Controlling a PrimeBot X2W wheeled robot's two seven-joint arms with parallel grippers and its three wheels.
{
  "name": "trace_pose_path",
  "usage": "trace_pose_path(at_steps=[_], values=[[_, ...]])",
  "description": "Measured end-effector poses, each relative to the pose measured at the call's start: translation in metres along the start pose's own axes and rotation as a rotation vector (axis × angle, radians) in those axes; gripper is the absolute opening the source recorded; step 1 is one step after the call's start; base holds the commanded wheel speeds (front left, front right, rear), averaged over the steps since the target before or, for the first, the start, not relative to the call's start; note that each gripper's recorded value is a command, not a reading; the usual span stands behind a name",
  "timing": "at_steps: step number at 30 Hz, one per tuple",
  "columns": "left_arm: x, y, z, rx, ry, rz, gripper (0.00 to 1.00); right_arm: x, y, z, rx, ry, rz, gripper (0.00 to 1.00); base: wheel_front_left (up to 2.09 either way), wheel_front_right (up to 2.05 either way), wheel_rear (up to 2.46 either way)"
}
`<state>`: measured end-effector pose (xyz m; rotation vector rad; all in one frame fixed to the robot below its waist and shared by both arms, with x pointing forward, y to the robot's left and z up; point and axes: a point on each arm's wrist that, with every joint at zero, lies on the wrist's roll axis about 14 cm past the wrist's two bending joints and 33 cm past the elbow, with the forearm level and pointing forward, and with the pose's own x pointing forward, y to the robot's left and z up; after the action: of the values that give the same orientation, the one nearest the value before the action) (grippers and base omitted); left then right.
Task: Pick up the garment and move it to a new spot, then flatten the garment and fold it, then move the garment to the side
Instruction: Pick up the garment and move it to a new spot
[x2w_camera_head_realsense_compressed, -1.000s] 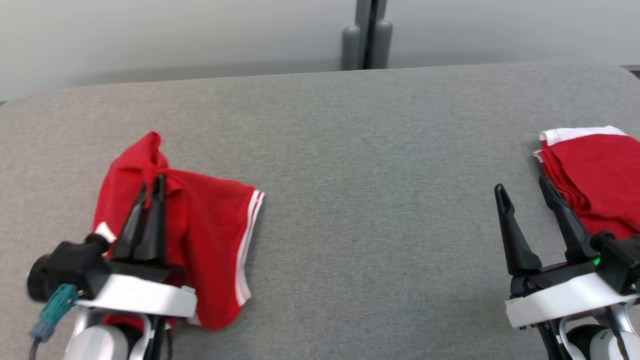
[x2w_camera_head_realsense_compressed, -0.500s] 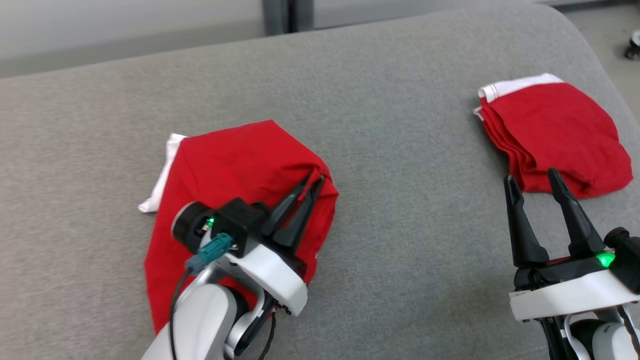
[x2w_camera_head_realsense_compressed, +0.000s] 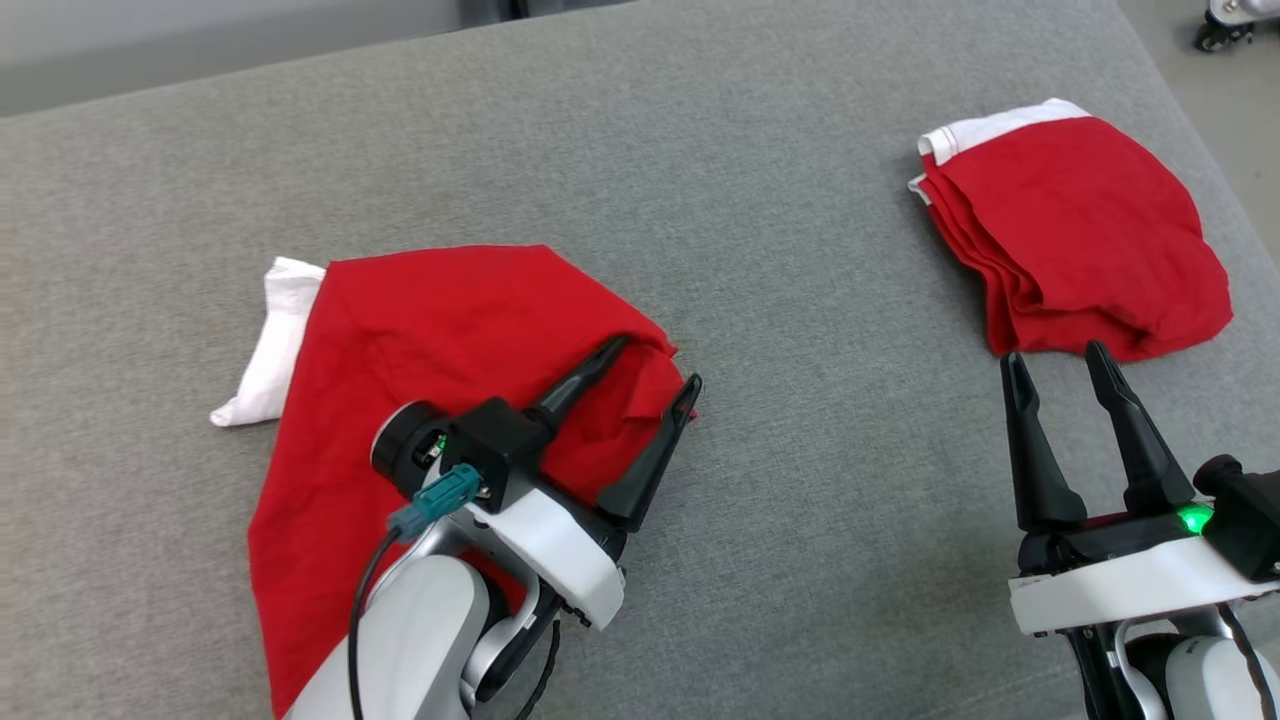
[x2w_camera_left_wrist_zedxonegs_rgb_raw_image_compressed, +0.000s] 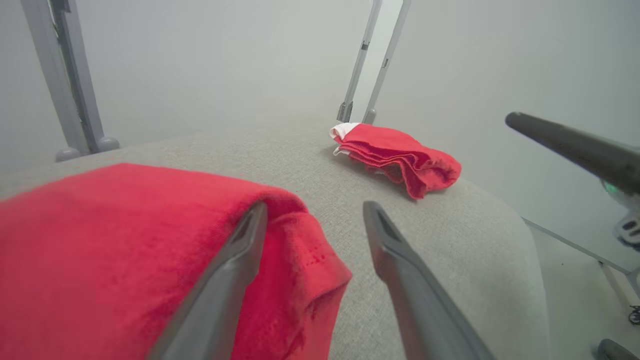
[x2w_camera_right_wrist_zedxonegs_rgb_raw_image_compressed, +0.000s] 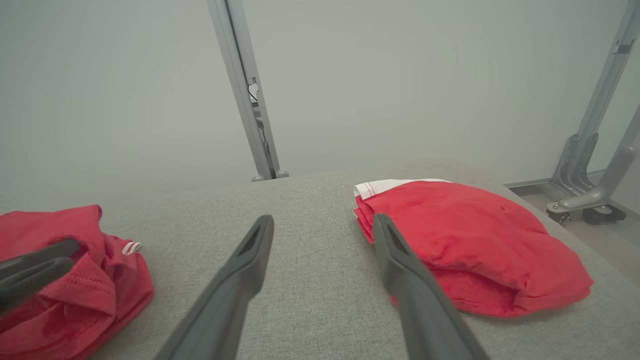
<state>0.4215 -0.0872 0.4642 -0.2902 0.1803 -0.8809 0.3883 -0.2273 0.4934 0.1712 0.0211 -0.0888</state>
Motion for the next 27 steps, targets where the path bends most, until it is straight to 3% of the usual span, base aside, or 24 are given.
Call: trace_pose_path(at_steps=[6,14,21,27], values=[[-0.023,0.028,0.053,0.050,-0.188,0.129,1.00,0.005,0.010,0.001,-0.005,-0.001,0.034,1.00,0.00,0.00,0.00],[-0.097,0.105,0.101,0.096,-0.336,0.469,1.00,0.011,0.037,0.011,-0.010,-0.013,0.115,1.00,0.00,0.00,0.00],[-0.171,0.141,0.107,0.102,-0.370,0.678,1.00,0.009,0.056,0.015,-0.014,-0.005,0.171,1.00,0.00,0.00,0.00],[-0.215,0.147,0.099,0.123,-0.351,0.760,1.00,0.004,0.069,0.021,-0.022,-0.009,0.207,1.00,0.00,0.00,0.00]])
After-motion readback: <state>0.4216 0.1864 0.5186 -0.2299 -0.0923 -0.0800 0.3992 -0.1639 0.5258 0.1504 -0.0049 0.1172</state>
